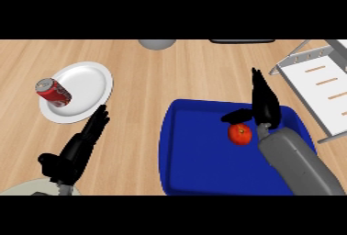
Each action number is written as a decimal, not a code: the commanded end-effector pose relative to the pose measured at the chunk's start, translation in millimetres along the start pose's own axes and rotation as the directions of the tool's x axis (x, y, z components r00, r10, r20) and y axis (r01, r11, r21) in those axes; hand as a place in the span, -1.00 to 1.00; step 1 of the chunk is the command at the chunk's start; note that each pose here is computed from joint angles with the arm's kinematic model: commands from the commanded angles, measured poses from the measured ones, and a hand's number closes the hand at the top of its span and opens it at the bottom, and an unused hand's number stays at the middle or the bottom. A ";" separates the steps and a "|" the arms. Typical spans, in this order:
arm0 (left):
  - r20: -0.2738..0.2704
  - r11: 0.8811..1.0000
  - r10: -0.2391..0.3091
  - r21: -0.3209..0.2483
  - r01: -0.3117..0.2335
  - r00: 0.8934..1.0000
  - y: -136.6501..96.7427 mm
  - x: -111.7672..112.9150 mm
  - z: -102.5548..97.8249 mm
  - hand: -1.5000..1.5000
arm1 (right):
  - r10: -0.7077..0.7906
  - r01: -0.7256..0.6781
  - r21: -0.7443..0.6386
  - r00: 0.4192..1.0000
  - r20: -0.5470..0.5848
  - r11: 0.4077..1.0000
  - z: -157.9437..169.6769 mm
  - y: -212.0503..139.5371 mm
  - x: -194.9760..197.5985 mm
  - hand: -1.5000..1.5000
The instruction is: Pick the tomato from the tray and place it in the tiered basket
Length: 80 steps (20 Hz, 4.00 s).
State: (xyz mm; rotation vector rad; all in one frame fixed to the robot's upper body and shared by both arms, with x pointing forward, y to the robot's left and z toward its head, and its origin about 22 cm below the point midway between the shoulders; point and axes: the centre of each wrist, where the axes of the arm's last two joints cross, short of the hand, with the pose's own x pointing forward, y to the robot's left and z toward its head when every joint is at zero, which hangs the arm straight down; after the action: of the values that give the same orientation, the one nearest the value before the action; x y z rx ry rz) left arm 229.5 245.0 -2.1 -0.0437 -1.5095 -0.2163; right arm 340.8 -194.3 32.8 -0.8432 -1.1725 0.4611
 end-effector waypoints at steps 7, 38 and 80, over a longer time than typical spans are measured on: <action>-0.014 1.000 0.014 0.008 -0.014 1.000 -1.0 -16.0 -7.6 0.00 | 0.435 -0.389 0.266 0.888 -0.146 0.882 35.5 -21.4 122.9 -1.00; 0.014 1.000 0.019 -0.005 -0.019 1.000 -11.0 -16.6 -33.8 0.00 | 0.485 -0.383 0.304 0.751 -0.448 0.873 40.5 9.1 49.0 -1.00; -0.001 0.994 0.004 0.106 -0.004 1.000 33.9 -24.2 8.5 0.00 | 0.159 -0.427 -0.162 0.622 -0.767 0.890 84.4 -149.4 -199.4 1.00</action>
State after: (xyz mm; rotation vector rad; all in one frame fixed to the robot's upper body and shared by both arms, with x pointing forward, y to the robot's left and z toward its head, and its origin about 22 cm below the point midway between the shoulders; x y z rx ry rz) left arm 209.2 302.8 -26.9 0.0777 -1.4563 -0.2157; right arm 219.4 -351.5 28.2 -1.2301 -0.4309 0.2632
